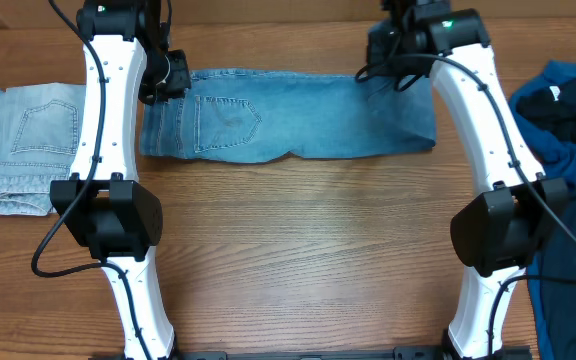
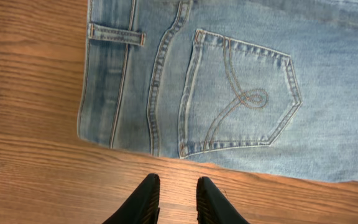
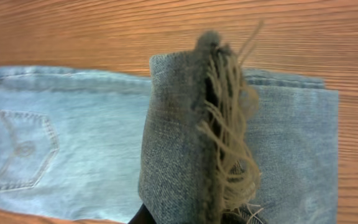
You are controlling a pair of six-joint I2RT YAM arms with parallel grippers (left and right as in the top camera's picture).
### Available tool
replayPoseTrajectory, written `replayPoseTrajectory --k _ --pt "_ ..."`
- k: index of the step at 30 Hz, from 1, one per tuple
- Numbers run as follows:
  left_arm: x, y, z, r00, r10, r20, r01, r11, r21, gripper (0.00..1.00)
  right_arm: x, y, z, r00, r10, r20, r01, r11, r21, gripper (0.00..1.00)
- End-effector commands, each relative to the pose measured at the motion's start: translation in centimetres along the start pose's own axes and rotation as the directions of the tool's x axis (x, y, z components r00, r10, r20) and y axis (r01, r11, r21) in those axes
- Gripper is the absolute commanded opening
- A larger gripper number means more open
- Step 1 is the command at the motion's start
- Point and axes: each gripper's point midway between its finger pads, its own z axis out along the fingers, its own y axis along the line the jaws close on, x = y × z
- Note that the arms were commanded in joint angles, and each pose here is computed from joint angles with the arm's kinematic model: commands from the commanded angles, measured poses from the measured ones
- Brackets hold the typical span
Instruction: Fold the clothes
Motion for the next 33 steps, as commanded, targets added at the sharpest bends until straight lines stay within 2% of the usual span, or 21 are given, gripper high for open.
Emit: replayPoseTrajectory --k 1,9,17,18,19,20,21,23,24,26,28,31,32,33 --pt "0.0 0.0 -1.5 1.0 0.013 0.021 -0.013 1.0 0.01 0.24 -0.7 2.5 -1.4 0.999 -0.016 0.045 0.018 0.999 -0.049 0.04" --pt "0.4 0.0 -1.5 1.0 0.012 0.005 -0.012 1.0 0.012 0.29 3.0 2.7 4.8 0.992 -0.022 -0.121 0.016 0.999 -0.051 0.04" --pt "0.4 0.0 -1.5 1.0 0.012 0.005 -0.012 1.0 0.012 0.31 5.7 5.6 8.7 0.977 -0.066 -0.201 0.045 0.993 -0.107 0.04" --pt "0.4 0.0 -1.5 1.0 0.012 0.005 -0.012 1.0 0.012 0.31 5.7 5.9 8.7 0.978 -0.071 -0.198 0.049 0.993 -0.111 0.07" --pt "0.5 0.0 -1.5 1.0 0.013 0.003 -0.013 1.0 0.012 0.32 5.7 6.3 8.7 0.978 -0.078 -0.193 0.057 0.992 -0.116 0.29" --pt "0.5 0.0 -1.5 1.0 0.013 0.002 -0.013 1.0 0.011 0.35 5.8 6.5 8.7 0.978 -0.081 -0.194 0.059 0.991 -0.118 0.39" --pt "0.5 0.0 -1.5 1.0 0.016 0.003 -0.016 1.0 0.011 0.36 6.0 6.9 8.7 0.976 -0.085 -0.201 0.058 0.989 -0.135 0.39" --pt "0.5 0.0 -1.5 1.0 0.016 0.004 -0.016 1.0 0.011 0.37 6.4 8.3 8.3 0.972 -0.088 -0.218 0.041 0.976 -0.212 0.52" --pt "0.5 0.0 -1.5 1.0 0.016 0.004 -0.016 1.0 0.011 0.38 6.5 8.6 8.2 0.971 -0.089 -0.222 0.037 0.972 -0.231 0.63" --pt "0.5 0.0 -1.5 1.0 0.016 0.003 -0.016 1.0 0.012 0.38 6.5 8.8 8.2 0.97 -0.09 -0.225 0.034 0.969 -0.244 0.71" --pt "0.5 0.0 -1.5 1.0 0.016 0.002 -0.016 1.0 0.013 0.39 6.3 8.4 8.2 0.971 -0.083 -0.224 0.027 0.97 -0.241 0.71" --pt "0.6 -1.5 -1.6 1.0 0.019 -0.005 -0.018 0.995 0.096 0.38 6.0 7.6 8.2 0.972 -0.072 -0.222 0.02 0.973 -0.23 0.6" --pt "0.6 -1.9 -1.6 1.0 0.021 -0.005 -0.02 0.993 0.115 0.38 5.9 7.6 8.2 0.974 -0.087 -0.211 0.035 0.971 -0.236 0.51" --pt "0.5 -2.1 -1.6 1.0 0.022 -0.003 -0.021 0.992 0.126 0.38 5.8 7.9 8.3 0.974 -0.108 -0.201 0.058 0.969 -0.24 0.36"
